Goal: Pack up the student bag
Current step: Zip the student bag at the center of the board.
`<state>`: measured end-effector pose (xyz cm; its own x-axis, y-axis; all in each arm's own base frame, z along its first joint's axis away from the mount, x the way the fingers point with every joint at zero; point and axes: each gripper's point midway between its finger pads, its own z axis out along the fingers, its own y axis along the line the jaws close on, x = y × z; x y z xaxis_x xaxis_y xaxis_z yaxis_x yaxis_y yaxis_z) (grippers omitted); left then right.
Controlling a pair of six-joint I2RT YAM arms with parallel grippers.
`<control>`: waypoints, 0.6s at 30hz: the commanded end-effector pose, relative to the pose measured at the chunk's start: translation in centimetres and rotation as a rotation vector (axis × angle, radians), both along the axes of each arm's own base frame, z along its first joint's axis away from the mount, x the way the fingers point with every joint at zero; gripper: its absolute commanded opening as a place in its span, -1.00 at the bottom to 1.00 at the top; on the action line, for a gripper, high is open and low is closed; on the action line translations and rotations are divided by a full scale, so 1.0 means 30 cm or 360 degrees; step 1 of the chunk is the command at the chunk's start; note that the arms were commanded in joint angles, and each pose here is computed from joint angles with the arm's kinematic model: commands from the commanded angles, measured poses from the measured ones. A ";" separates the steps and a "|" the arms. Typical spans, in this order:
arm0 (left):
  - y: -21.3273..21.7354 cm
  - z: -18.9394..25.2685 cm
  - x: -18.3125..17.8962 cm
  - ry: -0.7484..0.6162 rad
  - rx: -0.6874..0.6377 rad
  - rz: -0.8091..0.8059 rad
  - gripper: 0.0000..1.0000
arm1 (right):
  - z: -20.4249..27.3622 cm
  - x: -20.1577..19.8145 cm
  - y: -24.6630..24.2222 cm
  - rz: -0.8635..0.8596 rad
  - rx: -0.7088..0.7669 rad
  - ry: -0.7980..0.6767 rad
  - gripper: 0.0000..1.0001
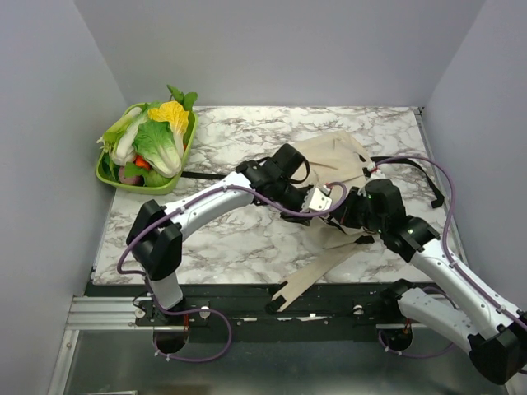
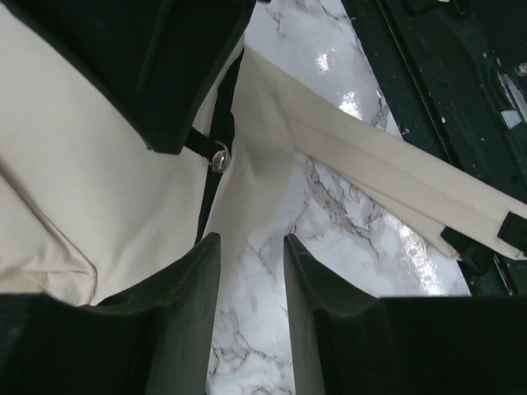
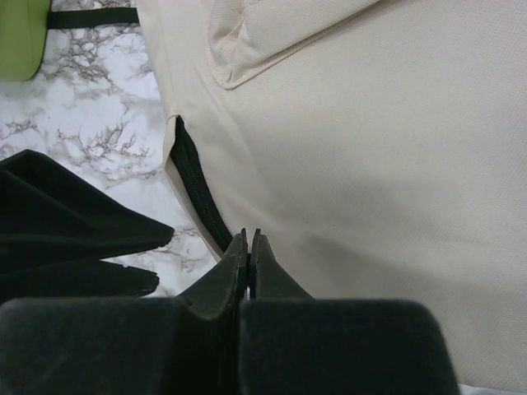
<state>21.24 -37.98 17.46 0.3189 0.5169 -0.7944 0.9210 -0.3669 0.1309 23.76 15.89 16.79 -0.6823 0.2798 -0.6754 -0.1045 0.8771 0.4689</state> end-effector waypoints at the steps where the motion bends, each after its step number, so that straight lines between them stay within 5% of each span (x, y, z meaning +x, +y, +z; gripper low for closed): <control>1: -0.066 -0.019 0.009 -0.0043 -0.0032 -0.0008 -0.11 | -0.007 0.026 -0.014 -0.0033 -0.0033 -0.0050 -0.99; 14: -0.132 -0.067 0.117 -0.0164 -0.0053 0.0154 -0.18 | -0.040 0.013 -0.010 -0.0026 -0.0010 -0.0022 -0.99; 18: -0.115 -0.071 0.067 -0.0093 -0.0017 0.0059 -0.26 | -0.049 0.011 -0.018 -0.0042 -0.0015 -0.0016 -0.99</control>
<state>23.71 -41.08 15.16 0.3383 0.5302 -0.7774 0.9313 -0.3071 0.1959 23.68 15.84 15.32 -0.6903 0.2742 -0.6696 -0.0994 0.8807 0.4631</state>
